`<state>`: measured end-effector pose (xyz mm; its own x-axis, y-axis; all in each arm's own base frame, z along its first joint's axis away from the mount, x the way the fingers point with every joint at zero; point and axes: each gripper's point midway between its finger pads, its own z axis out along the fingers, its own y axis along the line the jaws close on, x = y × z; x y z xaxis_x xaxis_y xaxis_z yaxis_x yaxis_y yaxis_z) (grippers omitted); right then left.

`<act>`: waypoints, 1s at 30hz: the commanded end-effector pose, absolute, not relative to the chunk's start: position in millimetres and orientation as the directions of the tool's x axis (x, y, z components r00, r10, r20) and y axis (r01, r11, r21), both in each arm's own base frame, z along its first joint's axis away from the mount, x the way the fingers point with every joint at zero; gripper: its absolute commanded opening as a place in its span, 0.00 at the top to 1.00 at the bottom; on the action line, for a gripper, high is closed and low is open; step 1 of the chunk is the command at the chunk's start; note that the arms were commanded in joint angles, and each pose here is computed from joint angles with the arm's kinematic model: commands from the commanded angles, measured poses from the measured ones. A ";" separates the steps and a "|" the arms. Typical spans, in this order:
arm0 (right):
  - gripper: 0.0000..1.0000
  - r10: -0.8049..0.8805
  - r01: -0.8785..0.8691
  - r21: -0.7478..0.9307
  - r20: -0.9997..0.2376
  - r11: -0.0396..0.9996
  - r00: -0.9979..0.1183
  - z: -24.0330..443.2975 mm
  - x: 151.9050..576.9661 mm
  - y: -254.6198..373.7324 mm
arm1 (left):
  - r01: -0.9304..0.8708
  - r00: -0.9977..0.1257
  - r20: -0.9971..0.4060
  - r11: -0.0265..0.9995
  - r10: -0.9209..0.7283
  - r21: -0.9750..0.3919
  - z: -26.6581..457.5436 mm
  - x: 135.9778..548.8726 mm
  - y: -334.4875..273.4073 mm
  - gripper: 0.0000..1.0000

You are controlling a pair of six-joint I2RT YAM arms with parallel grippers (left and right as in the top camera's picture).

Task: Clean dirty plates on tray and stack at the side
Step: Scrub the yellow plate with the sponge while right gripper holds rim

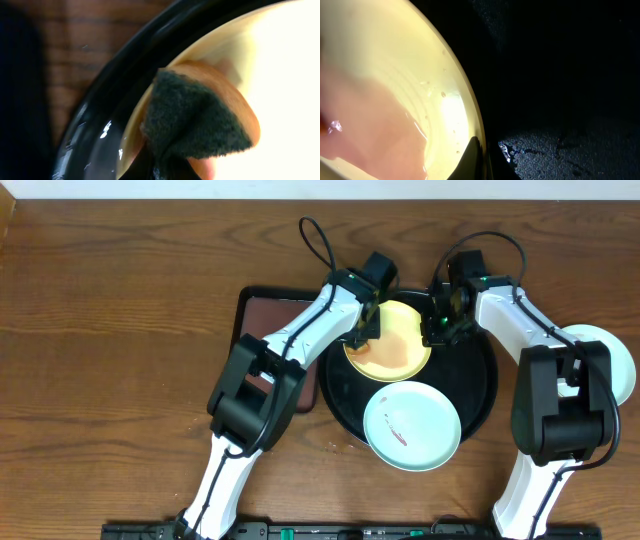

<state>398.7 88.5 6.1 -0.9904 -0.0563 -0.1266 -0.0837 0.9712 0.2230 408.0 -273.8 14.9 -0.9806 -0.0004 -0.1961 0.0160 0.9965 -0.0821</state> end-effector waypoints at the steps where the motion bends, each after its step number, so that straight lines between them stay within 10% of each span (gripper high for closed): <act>1: 0.99 -0.066 -0.086 0.219 -0.096 0.972 -0.993 -1.2 390.2 91.3 | -0.017 -0.984 -0.171 0.987 -0.044 -0.159 0.0 406.3 -292.7 0.93; 15: 0.99 -0.066 -0.085 0.219 -0.093 0.972 -0.993 -1.3 389.3 91.4 | -0.039 -0.999 -0.008 0.932 -0.045 -0.360 -6.7 367.6 -348.0 0.92; 30: 0.99 -0.066 -0.083 0.218 -0.084 0.972 -0.994 -1.5 387.2 91.0 | 0.004 -0.962 -0.260 0.960 0.080 0.281 -7.4 409.8 -218.1 0.93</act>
